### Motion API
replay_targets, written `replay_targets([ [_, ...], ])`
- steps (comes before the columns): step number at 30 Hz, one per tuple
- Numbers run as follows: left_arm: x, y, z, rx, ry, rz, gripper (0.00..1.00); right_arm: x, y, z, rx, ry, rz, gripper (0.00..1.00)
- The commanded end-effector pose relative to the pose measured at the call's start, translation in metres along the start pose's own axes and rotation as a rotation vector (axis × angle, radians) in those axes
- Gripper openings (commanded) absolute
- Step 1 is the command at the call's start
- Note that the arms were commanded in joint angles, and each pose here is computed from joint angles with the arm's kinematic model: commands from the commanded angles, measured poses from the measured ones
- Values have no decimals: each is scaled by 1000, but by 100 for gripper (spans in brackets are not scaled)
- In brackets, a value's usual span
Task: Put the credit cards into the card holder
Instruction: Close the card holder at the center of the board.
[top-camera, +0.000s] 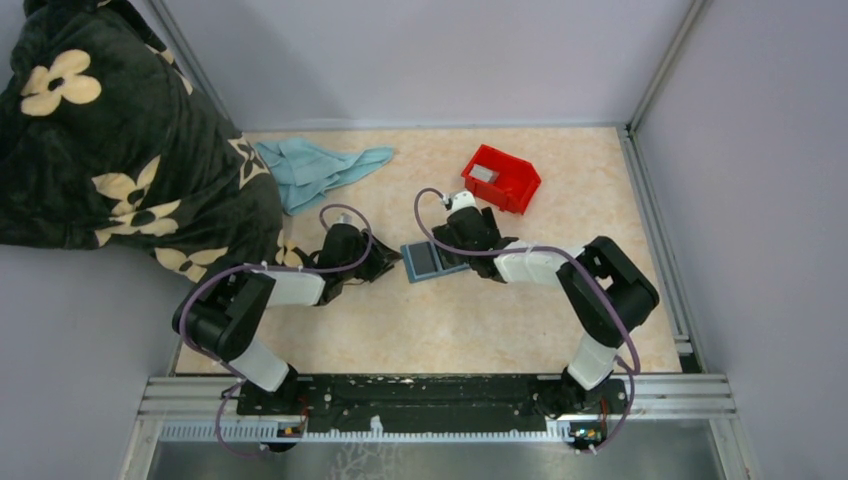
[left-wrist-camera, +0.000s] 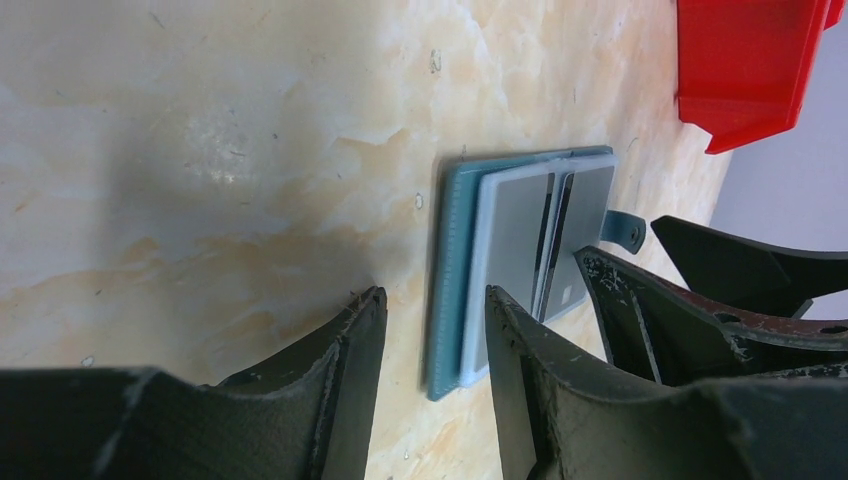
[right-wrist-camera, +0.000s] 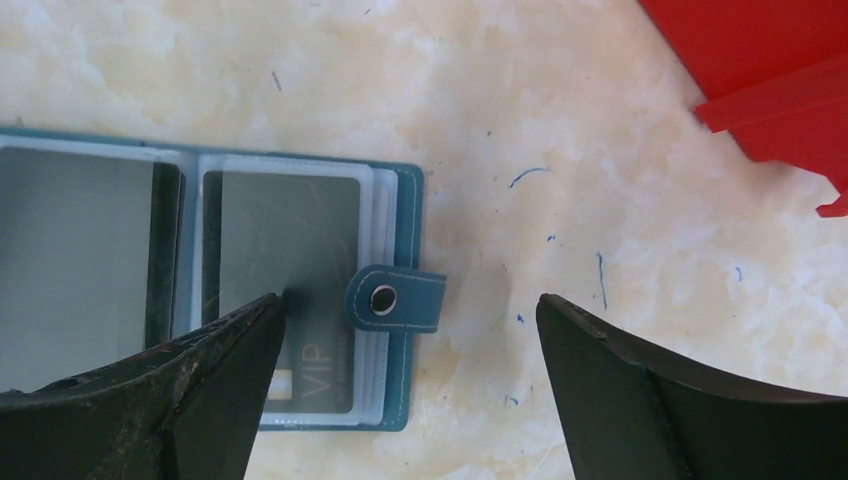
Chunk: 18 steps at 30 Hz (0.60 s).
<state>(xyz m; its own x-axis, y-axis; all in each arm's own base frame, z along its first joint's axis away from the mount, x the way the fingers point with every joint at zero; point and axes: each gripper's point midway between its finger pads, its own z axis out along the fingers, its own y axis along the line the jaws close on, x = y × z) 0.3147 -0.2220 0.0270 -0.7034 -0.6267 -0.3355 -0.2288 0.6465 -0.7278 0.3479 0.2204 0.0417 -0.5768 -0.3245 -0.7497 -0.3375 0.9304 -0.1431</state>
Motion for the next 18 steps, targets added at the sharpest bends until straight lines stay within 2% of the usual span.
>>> replay_targets([
  [1,31,86,-6,-290,95,40,50,-31,-2,7,56,-98,7,96],
  [8,33,88,-4,-297,98,42,50,-36,-9,12,103,-133,25,86],
  [11,33,89,-4,-298,98,45,50,-35,-14,13,121,-131,39,79],
  [18,33,90,-4,-300,97,43,50,-32,-16,11,110,-119,57,33],
])
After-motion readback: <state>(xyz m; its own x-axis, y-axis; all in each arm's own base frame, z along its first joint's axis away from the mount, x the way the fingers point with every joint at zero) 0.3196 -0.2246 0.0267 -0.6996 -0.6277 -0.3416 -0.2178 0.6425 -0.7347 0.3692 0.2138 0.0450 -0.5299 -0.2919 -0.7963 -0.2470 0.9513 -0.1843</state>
